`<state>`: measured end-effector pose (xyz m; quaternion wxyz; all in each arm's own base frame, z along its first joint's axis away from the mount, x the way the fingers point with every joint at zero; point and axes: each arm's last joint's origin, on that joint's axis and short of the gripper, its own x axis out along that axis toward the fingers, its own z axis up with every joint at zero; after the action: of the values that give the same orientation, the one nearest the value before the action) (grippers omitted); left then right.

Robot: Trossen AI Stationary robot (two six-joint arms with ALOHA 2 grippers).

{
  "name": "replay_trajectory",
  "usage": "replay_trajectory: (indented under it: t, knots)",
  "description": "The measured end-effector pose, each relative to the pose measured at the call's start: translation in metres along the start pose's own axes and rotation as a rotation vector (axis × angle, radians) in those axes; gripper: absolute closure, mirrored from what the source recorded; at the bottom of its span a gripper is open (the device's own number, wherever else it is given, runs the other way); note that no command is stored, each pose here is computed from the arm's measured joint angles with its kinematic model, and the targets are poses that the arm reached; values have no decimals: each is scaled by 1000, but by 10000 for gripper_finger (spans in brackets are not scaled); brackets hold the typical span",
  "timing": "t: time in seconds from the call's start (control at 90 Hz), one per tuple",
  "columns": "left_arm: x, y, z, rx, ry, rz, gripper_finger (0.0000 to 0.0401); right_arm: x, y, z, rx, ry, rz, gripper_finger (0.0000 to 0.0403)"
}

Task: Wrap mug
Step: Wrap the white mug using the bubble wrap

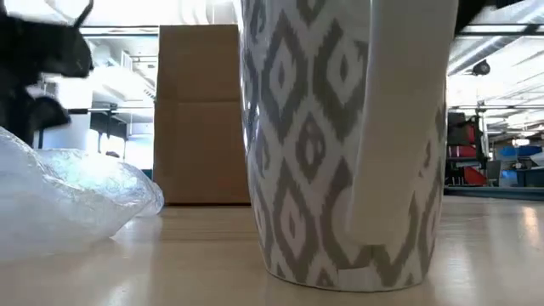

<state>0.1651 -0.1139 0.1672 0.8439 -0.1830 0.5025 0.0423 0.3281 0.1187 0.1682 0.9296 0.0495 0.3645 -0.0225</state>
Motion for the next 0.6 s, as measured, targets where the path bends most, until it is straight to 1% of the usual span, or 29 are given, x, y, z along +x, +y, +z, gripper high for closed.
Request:
replay_trajectory:
  t: [0.089, 0.144, 0.244, 0.344, 0.389, 0.522, 0.6]
  knots:
    - [13, 9, -5, -18, -81, -23, 308, 17, -4, 14, -27, -38, 47, 248]
    - [20, 17, -6, -41, -133, -20, 314, 32, -7, 19, -52, -23, 60, 253]
    - [27, 27, -3, -93, -243, -29, 324, 61, -7, 26, -101, 11, 93, 263]
    - [30, 33, 5, -135, -330, -39, 327, 88, -2, 35, -125, 30, 156, 273]
    - [30, 36, 8, -137, -351, -41, 327, 98, 0, 39, -124, 45, 182, 278]
    - [31, 40, 12, -122, -364, -16, 327, 120, 3, 42, -95, 172, 282, 290]
    - [31, 42, 13, -123, -373, -2, 327, 132, 2, 36, -99, 238, 293, 294]
